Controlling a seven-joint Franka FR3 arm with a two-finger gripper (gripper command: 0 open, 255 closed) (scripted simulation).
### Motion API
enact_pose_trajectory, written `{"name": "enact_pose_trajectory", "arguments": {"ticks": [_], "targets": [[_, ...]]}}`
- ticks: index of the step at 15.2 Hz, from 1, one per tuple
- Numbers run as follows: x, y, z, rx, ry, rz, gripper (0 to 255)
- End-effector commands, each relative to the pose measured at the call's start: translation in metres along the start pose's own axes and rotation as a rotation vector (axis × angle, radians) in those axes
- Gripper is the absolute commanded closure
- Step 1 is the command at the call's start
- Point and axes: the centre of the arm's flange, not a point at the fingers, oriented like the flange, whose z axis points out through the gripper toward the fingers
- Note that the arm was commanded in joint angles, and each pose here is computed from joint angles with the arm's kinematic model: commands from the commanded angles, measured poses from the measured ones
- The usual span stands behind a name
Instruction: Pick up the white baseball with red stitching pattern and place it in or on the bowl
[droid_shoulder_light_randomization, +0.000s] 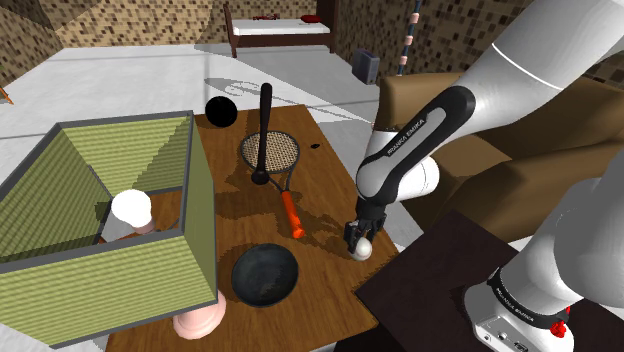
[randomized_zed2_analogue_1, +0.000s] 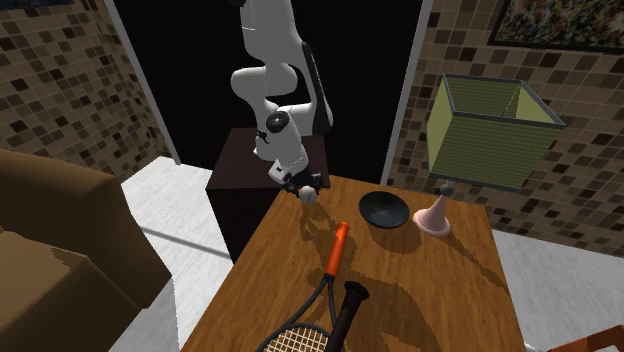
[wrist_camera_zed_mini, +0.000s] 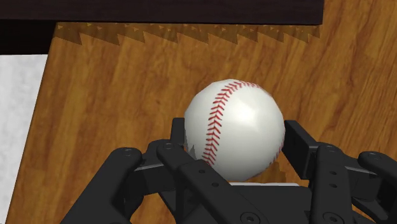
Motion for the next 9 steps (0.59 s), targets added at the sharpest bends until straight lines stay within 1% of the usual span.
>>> {"name": "enact_pose_trajectory", "arguments": {"ticks": [1,3,9], "targets": [[-0.001,0.001,0.001,-0.001,-0.003,0.003,255],[0.0,0.001,0.001,-0.001,-0.003,0.003,255],[-0.006,-0.006,-0.03,-0.001,-0.003,0.003,255]]}}
